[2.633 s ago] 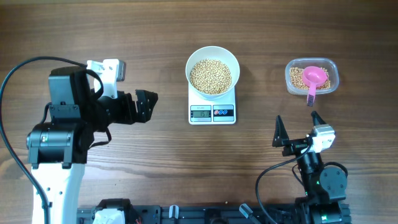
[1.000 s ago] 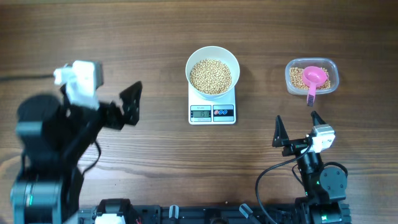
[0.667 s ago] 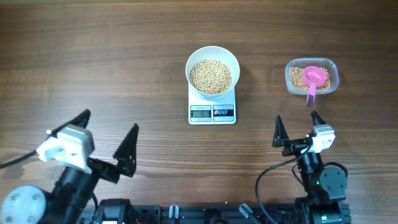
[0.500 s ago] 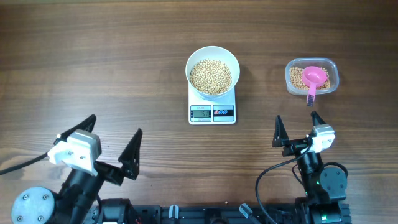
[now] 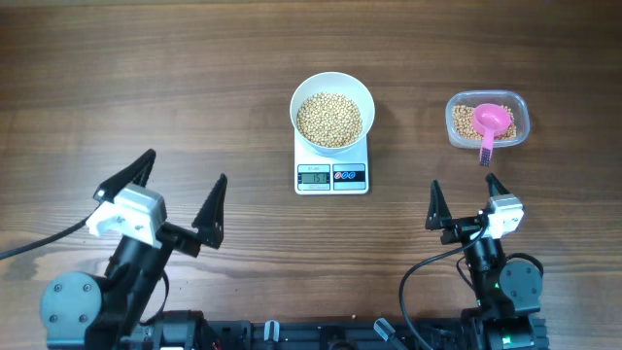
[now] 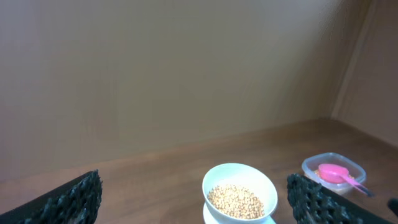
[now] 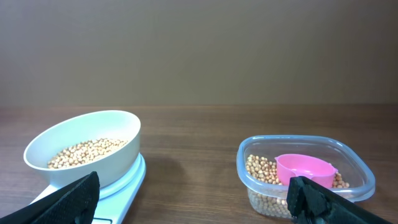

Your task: Scoop item into bowl and weigh 150g on scale

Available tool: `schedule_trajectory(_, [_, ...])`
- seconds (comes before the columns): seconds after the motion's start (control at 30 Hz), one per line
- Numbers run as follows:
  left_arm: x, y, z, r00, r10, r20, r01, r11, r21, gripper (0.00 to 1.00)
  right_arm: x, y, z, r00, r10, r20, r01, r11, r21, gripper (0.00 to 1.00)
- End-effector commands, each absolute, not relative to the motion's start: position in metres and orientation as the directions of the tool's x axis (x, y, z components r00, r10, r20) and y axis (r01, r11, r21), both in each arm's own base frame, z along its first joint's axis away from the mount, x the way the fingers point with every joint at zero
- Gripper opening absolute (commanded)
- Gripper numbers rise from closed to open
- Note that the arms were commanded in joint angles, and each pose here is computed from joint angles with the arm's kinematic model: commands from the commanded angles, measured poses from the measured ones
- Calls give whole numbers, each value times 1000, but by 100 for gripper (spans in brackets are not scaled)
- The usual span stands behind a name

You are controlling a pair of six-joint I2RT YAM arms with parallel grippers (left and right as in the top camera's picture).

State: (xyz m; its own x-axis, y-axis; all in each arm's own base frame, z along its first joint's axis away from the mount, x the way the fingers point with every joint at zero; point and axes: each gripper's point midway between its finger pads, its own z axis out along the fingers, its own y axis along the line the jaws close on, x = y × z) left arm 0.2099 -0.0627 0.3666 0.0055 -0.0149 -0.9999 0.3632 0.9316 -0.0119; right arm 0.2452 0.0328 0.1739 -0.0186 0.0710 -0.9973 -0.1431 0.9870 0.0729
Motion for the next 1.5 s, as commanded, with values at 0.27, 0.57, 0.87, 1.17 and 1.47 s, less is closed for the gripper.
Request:
schedule_trajectory(0.27, [232,-71,335,74,3,-997,410,912,33,100,244,37,176,-5,55,-998,-164,985,55,100])
schedule_trajectory(0.57, [242,-53,313,112,-134,-985,325,941,-91,100,244,37,176,-5,55,-998,-164,985,55,100])
schedule_trajectory(0.87, [233,-33,290,212,-256,-943,250,947,-201,100,244,37,176,-5,54,-999,-164,985,55,100])
schedule_trajectory(1.17, [232,-28,262,271,-256,-928,233,953,-195,100,244,37,176,-5,55,-998,-164,985,55,100])
schedule_trajectory(1.47, [235,-19,250,268,-252,-930,181,961,-208,100,244,37,176,-5,55,-998,-164,985,55,100])
